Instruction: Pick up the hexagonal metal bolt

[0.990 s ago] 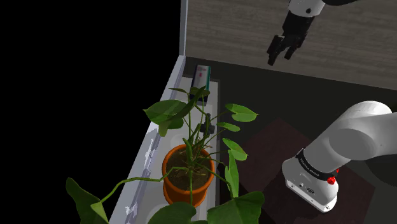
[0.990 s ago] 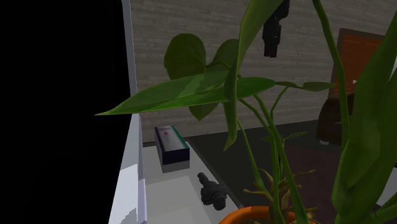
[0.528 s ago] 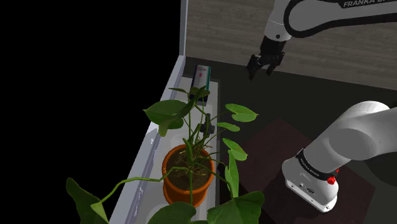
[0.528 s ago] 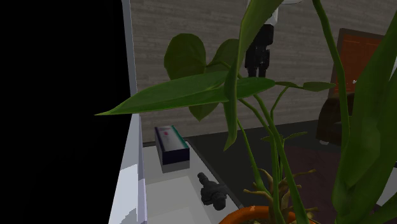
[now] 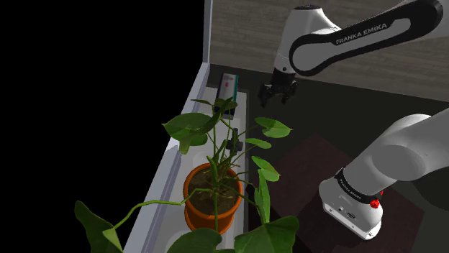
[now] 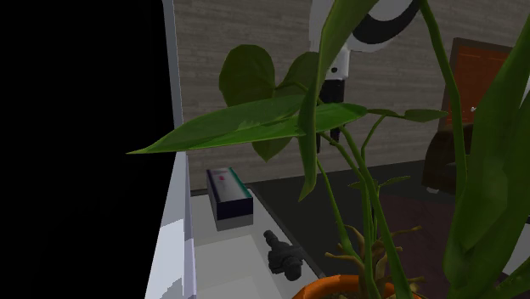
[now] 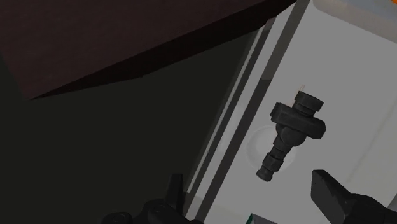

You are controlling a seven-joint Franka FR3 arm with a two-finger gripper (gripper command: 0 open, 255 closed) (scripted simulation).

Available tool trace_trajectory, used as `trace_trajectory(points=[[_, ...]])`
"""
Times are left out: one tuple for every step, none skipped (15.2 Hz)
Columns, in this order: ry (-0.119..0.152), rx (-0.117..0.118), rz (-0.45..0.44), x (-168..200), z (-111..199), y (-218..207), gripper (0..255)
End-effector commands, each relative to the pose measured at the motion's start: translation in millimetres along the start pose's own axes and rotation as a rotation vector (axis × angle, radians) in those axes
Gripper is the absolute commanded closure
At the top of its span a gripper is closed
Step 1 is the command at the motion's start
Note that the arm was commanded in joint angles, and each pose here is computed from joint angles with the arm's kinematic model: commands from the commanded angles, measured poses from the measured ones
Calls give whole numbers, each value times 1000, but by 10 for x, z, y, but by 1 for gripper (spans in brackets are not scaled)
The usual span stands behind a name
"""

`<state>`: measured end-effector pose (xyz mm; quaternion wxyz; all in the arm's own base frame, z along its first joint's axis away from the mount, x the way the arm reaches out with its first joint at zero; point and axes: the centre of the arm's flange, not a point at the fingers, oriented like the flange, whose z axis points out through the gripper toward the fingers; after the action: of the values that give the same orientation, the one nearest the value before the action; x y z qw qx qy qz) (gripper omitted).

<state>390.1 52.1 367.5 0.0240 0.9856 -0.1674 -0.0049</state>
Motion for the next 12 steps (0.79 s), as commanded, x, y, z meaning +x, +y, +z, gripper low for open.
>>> trace_trajectory(points=[[-2,6,30,59,217,-124,0],[-4,8,43,94,332,-177,0],[-6,9,57,130,446,-230,0],[-8,11,71,167,561,-283,0],[-10,13,85,204,676,-336,0],[-12,15,99,241,791,-388,0],[-14,17,112,279,905,-440,0],[-15,19,126,318,1020,-491,0],[-17,21,140,357,1135,-542,0],[-19,23,154,396,1249,-593,0],[-21,25,168,436,1364,-644,0],[-23,26,182,477,1479,-694,0]])
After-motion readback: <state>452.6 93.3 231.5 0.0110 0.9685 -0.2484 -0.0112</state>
